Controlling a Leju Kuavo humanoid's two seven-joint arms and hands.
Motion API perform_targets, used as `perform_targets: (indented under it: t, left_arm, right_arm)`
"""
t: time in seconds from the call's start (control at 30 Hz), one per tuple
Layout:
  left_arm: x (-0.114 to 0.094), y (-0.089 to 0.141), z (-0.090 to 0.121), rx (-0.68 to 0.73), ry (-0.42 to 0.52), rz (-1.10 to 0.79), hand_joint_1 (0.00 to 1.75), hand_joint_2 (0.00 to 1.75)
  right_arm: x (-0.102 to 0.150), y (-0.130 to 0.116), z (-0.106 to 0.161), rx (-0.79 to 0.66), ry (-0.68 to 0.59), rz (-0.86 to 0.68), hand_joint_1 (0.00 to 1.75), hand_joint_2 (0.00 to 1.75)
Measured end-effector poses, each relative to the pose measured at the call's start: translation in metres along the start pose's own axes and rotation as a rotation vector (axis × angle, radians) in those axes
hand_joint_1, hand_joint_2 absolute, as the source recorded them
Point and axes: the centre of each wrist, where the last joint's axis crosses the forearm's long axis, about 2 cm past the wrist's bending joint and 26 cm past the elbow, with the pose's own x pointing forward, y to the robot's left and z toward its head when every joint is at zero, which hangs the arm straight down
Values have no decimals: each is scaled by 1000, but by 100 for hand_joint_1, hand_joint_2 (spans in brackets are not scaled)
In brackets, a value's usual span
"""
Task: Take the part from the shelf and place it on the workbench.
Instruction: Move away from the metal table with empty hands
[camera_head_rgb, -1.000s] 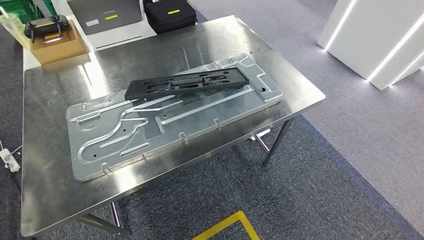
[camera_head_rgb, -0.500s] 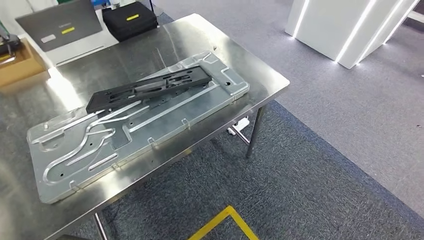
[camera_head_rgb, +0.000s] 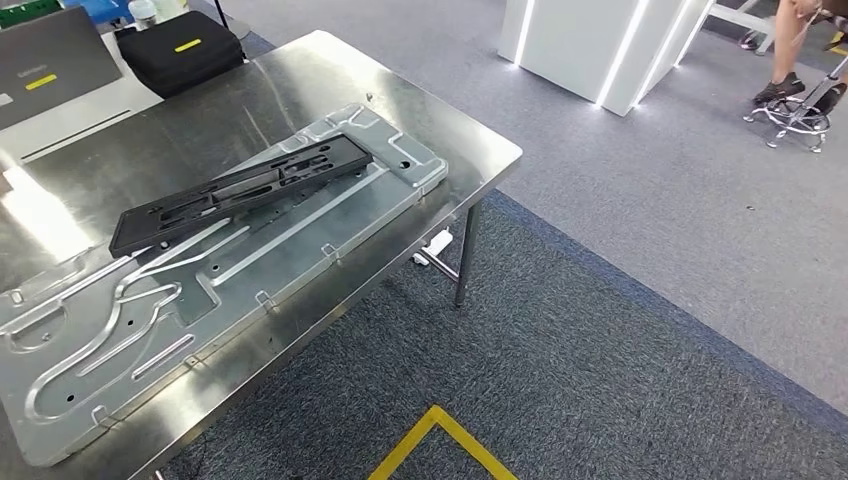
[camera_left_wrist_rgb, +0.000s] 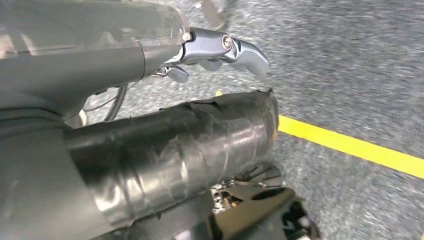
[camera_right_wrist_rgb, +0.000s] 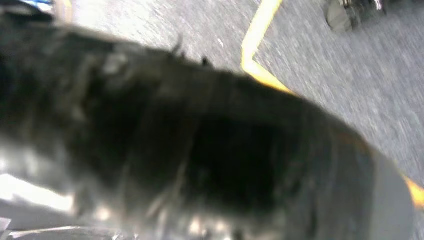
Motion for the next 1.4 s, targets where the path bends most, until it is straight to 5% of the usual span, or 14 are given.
perform_targets:
  t: [0.33,1.4]
  left_arm:
    - [-3,1,0,-40,-15,12,0,0]
    - [-7,5,0,-61,-4,38,0,0]
  right_arm:
    - [-1,15,7,119,-26,159,0,0]
    - [-5,25,13,190,-26,265,0,0]
